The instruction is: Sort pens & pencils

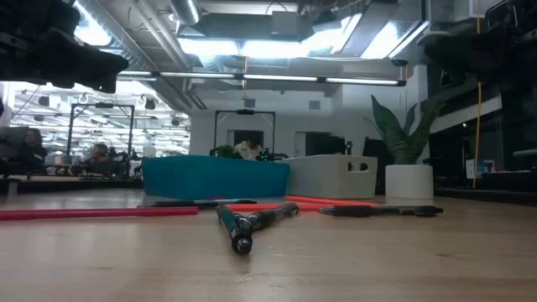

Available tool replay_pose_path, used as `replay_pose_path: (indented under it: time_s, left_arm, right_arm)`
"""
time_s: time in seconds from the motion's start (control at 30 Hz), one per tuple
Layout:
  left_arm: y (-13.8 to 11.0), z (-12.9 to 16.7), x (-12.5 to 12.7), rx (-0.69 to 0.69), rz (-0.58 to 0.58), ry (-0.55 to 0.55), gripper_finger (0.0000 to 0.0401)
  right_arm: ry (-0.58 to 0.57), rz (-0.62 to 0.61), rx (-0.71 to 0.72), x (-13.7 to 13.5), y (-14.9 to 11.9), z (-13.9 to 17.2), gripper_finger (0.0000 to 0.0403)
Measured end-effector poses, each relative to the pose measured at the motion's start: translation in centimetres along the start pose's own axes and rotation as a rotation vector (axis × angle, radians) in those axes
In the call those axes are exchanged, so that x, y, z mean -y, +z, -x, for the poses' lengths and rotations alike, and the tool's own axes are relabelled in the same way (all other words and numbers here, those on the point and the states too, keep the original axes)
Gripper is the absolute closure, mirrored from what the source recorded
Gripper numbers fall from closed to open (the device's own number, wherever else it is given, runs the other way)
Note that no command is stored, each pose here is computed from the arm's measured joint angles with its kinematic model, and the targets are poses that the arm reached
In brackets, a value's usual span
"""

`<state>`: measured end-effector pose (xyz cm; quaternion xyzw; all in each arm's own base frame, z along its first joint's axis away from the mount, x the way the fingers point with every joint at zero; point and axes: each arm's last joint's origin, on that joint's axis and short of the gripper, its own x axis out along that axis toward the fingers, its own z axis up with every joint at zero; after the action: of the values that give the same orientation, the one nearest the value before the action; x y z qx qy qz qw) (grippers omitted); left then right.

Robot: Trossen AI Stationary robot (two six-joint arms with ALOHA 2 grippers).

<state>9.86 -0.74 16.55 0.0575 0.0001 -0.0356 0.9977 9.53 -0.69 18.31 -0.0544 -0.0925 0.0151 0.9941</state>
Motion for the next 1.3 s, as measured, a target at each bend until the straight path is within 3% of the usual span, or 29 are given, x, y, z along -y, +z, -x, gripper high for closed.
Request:
replay_pose_path:
  time_s: [0.8, 0.93, 1.3]
  left_arm:
    - [0.01, 0.00, 0.00, 0.000, -0.001, 0.000, 0.0358]
    - [-0.01, 0.00, -0.03, -0.002, -0.099, 0.011, 0.0358]
    - [0.00, 0.00, -0.03, -0.001, -0.124, 0.011, 0.0358]
  right_arm:
    - [-0.001, 0.001, 0.000, 0.00, -0.01, 0.00, 0.0288]
    - [0.000, -0.001, 0.000, 0.00, 0.00, 0.00, 0.0288]
    - [0.000, -0.025, 0.000, 0.00, 0.00, 0.00, 0.0288]
